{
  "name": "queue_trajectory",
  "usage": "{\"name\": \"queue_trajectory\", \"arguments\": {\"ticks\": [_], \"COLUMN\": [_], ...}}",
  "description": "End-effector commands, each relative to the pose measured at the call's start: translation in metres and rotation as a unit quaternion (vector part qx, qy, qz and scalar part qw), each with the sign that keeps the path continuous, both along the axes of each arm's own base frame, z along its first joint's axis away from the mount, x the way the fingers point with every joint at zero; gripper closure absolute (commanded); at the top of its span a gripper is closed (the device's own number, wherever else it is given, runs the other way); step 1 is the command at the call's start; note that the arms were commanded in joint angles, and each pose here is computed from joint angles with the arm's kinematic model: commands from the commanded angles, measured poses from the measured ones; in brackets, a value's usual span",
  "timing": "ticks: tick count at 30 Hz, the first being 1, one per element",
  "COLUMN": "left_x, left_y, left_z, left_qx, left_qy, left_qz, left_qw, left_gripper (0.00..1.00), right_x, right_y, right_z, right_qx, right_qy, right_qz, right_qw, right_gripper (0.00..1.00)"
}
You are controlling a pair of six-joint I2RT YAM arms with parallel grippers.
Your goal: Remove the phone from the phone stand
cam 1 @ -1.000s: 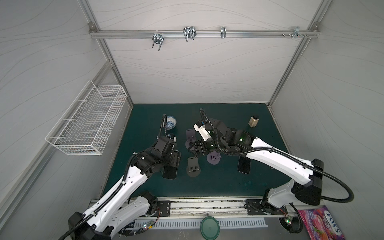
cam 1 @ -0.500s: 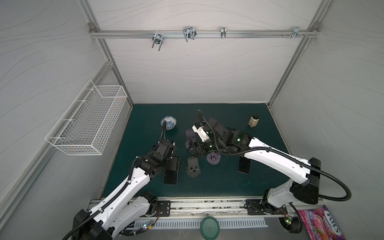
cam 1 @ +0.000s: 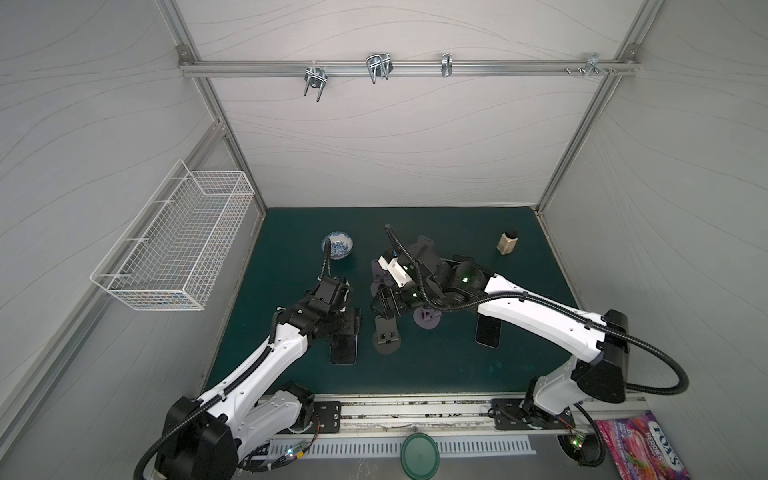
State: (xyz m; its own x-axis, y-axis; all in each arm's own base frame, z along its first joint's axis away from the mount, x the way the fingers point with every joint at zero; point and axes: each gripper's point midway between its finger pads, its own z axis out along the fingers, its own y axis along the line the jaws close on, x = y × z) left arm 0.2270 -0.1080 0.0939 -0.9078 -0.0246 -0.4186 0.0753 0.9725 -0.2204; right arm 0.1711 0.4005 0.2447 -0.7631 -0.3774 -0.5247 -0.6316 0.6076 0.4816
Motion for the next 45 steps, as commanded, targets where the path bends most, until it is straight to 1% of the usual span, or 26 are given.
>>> {"name": "queue_trajectory", "arguments": {"ticks": [1, 6, 19, 24, 29, 32, 40, 45], "left_x": [0.017, 0.022, 0.045, 0.056, 0.06, 0.063, 0.064, 0.063], "left_y": [-0.009, -0.004, -0.003, -0.003, -0.001, 0.001, 0.004, 0.008], "left_z": [0.006, -0.007, -0.027, -0.036, -0.042, -0.044, -0.054, -0.062], "left_qx": [-0.019, -0.004, -0.014, -0.003, -0.012, -0.009, -0.003, -0.002], "left_qy": [-0.015, 0.009, 0.033, 0.048, 0.06, 0.063, 0.08, 0.1], "left_qz": [-0.004, 0.006, 0.031, 0.032, 0.046, 0.049, 0.056, 0.067], "left_qw": [1.0, 1.0, 0.999, 0.998, 0.997, 0.997, 0.995, 0.993], "left_gripper": [0.52, 0.52, 0.52, 0.5, 0.5, 0.48, 0.48, 0.48], "right_x": [-0.006, -0.008, -0.006, -0.005, -0.003, -0.004, -0.004, -0.005], "right_y": [0.009, 0.011, 0.02, 0.018, 0.009, 0.006, 0.003, 0.0], "right_z": [-0.002, -0.008, -0.008, -0.003, -0.002, -0.005, -0.003, -0.005], "right_qx": [0.008, 0.007, 0.018, 0.018, 0.015, 0.01, 0.013, 0.012], "right_qy": [0.015, 0.024, 0.026, 0.018, 0.008, 0.009, 0.005, 0.006], "right_qz": [0.009, 0.011, 0.018, 0.014, 0.004, 0.004, 0.0, -0.003], "right_qw": [1.0, 1.0, 0.999, 1.0, 1.0, 1.0, 1.0, 1.0], "right_gripper": [0.2, 0.2, 0.2, 0.2, 0.2, 0.2, 0.21, 0.21]}}
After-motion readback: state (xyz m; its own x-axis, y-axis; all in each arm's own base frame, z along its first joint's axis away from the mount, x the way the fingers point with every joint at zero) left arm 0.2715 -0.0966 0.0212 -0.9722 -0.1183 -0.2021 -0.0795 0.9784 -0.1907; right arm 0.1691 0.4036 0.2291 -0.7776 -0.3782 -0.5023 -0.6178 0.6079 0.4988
